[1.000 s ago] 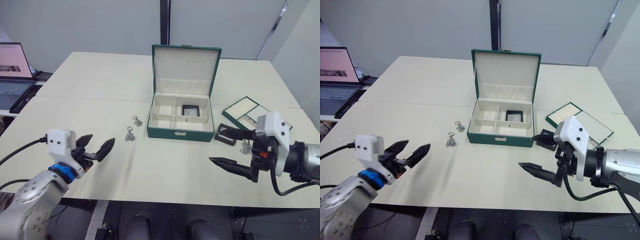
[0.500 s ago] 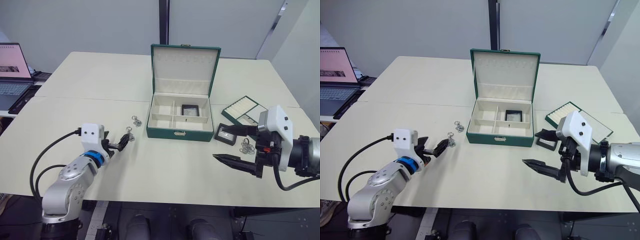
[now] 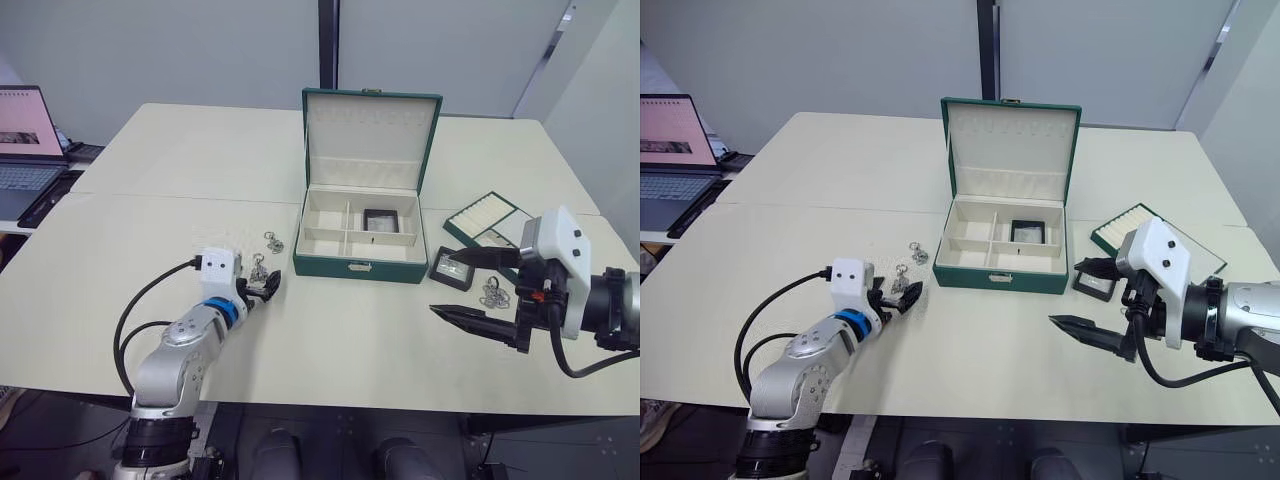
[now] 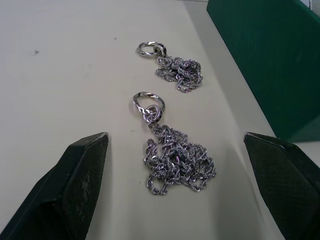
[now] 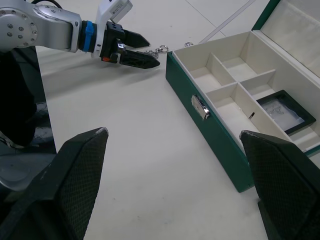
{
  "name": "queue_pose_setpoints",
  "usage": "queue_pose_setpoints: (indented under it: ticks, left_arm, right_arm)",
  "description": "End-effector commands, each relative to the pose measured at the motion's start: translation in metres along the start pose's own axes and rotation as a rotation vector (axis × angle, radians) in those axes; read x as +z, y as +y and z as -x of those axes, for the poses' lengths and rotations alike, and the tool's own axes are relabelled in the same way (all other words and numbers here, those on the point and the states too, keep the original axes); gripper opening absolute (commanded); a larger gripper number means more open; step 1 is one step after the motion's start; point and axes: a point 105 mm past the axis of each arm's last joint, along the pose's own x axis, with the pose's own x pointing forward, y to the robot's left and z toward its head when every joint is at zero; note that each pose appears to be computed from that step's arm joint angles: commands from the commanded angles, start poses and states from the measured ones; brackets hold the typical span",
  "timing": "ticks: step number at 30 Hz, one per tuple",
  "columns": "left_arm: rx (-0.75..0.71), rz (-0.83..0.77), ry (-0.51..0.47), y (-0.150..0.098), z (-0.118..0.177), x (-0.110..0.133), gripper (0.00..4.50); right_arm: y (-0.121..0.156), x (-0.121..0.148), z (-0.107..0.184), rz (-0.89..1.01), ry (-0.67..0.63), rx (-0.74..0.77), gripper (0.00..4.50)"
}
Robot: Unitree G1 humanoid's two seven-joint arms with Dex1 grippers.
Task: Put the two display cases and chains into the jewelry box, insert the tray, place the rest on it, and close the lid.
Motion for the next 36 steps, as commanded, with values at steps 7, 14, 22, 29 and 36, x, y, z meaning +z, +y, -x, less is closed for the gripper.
queue_pose_setpoints:
  ticks: [7, 14, 22, 29, 36]
  left_arm:
    - [0.005, -0.031, -0.039, -0.011, -0.002, 0.013, 4.48]
    - [0.024, 0.001, -0.012, -0.009, 0.005, 0.005, 4.48]
    - [0.035, 0.021, 0.019, 0.0, 0.003, -0.003, 2.59]
    - [0.038, -0.001, 0.038, 0.008, -0.001, -0.01, 0.42]
    - [0.038, -0.008, 0.044, 0.013, -0.003, -0.016, 0.03]
  right_arm:
    - [-0.002, 0.01, 0.005, 0.045, -0.017, -0.028, 4.5]
    - [-0.003, 0.01, 0.005, 0.044, -0.016, -0.03, 4.5]
    - [-0.003, 0.011, 0.007, 0.046, -0.014, -0.033, 4.5]
    - [-0.001, 0.012, 0.007, 0.042, -0.019, -0.034, 4.5]
    - [-0.001, 0.011, 0.006, 0.037, -0.021, -0.037, 4.5]
